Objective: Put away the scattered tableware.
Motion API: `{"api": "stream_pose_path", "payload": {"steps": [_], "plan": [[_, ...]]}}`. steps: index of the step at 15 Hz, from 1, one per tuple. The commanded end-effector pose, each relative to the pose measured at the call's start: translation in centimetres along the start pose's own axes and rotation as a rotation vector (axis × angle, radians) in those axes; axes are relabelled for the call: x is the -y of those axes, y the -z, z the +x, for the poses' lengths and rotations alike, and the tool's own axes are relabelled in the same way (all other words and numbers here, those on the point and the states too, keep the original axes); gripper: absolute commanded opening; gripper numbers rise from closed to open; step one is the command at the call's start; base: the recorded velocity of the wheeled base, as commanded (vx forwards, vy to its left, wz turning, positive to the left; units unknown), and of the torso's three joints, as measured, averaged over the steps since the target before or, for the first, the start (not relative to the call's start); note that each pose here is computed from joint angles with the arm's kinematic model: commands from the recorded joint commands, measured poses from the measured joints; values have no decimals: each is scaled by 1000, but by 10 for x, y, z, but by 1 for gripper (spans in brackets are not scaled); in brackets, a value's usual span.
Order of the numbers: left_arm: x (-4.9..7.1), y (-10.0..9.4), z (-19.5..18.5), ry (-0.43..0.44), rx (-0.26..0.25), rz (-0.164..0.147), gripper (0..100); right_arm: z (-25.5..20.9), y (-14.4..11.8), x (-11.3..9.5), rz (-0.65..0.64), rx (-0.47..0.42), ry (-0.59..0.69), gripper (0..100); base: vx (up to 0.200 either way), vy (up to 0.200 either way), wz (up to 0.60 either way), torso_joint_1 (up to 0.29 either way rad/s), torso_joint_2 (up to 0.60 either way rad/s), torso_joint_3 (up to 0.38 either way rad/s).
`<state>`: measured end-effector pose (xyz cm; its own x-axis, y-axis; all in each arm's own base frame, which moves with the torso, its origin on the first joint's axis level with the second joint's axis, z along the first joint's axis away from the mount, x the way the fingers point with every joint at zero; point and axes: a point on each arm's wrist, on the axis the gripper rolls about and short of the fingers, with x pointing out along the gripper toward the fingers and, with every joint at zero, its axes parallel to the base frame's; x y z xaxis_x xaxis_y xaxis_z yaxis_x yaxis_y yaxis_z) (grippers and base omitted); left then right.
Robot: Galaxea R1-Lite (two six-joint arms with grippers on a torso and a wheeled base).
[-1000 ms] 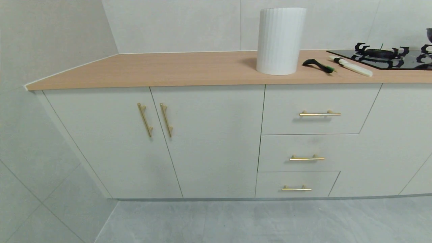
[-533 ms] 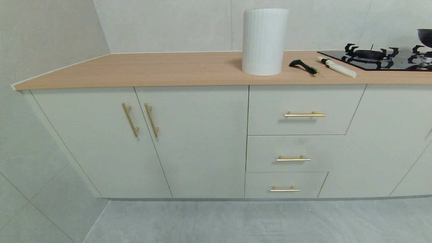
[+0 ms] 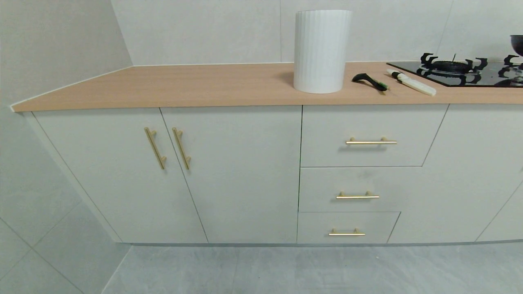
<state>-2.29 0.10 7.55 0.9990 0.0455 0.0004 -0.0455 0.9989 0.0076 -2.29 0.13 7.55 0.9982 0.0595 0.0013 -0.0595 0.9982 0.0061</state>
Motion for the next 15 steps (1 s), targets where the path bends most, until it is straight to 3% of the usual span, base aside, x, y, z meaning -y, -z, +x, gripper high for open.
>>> {"api": "stream_pose_path", "payload": {"steps": [1,4,15], "plan": [[0,0,0,0,0,0,100,0,0,0,0,-1,-2,100,200,0,0,12,-2,2],[0,0,0,0,0,-2,100,0,0,0,0,-1,-2,100,200,0,0,6,2,-1],[0,0,0,-2,0,-14,100,0,0,0,-3,0,6,100,0,0,0,0,0,0]]}}
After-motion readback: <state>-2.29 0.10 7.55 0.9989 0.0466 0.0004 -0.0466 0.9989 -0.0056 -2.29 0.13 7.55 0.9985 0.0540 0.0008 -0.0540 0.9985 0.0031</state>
